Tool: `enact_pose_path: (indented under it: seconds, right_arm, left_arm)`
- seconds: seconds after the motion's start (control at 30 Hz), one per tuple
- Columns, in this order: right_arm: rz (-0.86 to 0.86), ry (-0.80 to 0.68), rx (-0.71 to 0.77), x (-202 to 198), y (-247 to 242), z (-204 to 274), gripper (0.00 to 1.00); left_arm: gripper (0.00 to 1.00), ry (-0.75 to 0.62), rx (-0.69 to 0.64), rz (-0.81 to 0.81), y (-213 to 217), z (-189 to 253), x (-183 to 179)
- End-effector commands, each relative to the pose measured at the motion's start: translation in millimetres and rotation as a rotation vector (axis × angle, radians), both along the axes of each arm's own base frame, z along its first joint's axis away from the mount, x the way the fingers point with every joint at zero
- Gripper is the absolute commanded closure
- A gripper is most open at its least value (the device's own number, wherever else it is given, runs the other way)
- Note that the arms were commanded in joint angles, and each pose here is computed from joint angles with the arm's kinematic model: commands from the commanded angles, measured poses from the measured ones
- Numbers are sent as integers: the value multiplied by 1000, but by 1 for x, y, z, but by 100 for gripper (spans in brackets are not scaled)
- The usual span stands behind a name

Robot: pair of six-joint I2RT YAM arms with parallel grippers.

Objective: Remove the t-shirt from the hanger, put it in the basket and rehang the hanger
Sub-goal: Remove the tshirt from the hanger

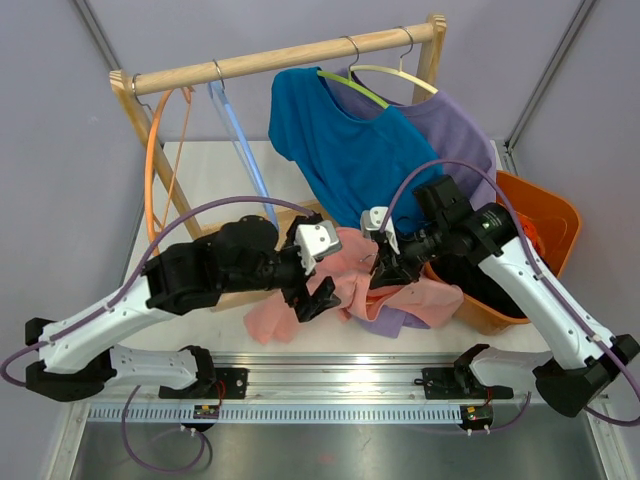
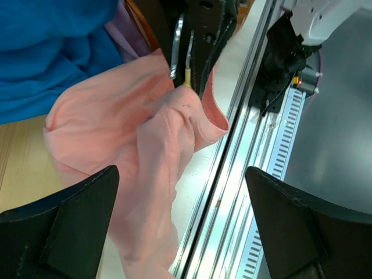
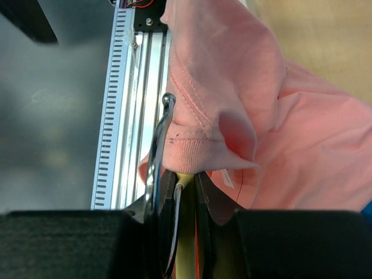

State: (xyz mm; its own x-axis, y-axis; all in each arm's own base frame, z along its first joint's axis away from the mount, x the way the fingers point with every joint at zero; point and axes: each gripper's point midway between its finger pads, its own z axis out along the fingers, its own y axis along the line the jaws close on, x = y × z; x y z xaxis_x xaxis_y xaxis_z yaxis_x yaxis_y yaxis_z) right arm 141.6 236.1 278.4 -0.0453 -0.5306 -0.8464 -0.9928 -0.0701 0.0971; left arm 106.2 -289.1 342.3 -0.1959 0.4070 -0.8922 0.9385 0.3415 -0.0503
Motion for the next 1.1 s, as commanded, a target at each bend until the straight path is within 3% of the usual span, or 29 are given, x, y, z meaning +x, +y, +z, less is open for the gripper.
enact_pose_path:
  seconds: [0.0,0.23,0.57,0.7,0.73,0.9,1.0,1.07]
  right_arm:
    - [89,-49,76,-3,9,23,100]
    - [146,-74,101,-5,18,32,100]
    - [209,-62,126,-20,25,38,100]
    - [221,-47,133,-21,27,39,100]
    - [222,-44,132,-21,28,38,100]
    - [219,-18,129,-21,30,38,100]
    - [182,9,118,-15,33,39,97]
    - [131,4,114,-6,37,43,80]
  left_arm:
    - [8,-31,29,-95,-16,-11,-4]
    - [13,-43,79,-99,-31,-35,5]
    - [31,-127,110,-60,-34,-46,22]
    - [52,-112,100,-86,-42,-49,19]
    - [67,-105,98,-92,-43,-50,18]
    - [100,-79,88,-95,-44,-53,14]
    - [100,-47,62,-79,-43,-51,11]
    - [100,-27,50,-48,-37,-53,10]
